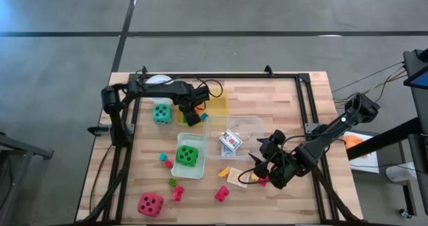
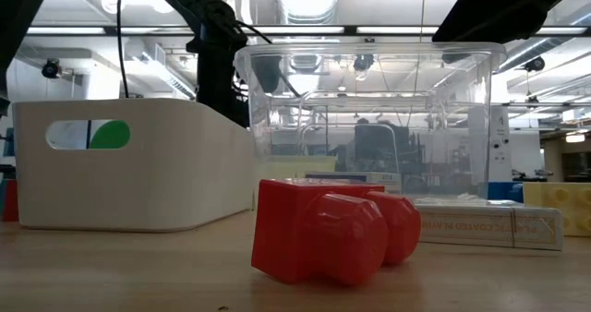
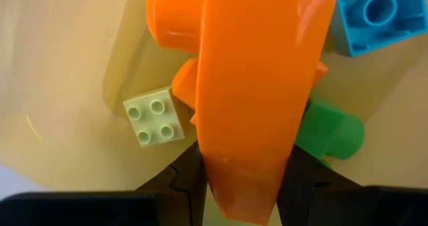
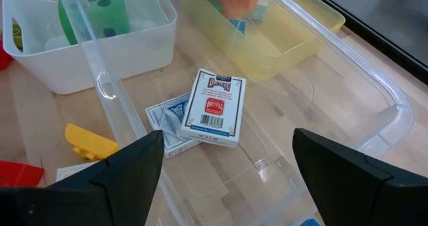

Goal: Pick & Place Toys
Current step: Put the orange game piece into the yellow bin, then put the red dice into the white bin

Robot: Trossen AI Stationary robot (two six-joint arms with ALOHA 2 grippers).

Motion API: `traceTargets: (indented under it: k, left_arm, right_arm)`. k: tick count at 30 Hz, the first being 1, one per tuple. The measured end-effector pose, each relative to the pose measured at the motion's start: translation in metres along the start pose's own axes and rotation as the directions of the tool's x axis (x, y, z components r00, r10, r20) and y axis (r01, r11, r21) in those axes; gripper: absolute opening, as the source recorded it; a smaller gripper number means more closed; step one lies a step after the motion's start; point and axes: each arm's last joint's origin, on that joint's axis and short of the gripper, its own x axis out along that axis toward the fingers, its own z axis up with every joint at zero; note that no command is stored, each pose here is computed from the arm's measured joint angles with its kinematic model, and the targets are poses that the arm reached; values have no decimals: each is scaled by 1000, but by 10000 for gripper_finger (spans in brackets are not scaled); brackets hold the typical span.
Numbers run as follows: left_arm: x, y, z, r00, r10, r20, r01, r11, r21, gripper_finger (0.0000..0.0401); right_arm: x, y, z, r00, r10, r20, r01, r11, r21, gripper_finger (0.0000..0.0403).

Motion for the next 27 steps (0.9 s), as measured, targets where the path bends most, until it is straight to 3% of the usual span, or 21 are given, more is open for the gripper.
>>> traceTargets:
  k: [11,21,24,27]
  left_arm:
    - [0,-1,0,1000,-3,0,3,999,-33,122]
    - [3,-1,-1,1000,-4,-15,3,998,-55,337]
    - [2,-1,-2,1000,-3,-24,2,999,-54,378]
    - [2,-1,-3,999,-1,-37,-1,999,-51,394]
  right_arm:
    - [0,0,0,1000,-1,0,1,1000,-1,325]
    - [0,0,0,1000,-1,0,1,1000,-1,325]
    - [0,0,0,1000,-1,0,1,1000,-1,325]
    - [0,0,0,1000,-1,0,1,1000,-1,325]
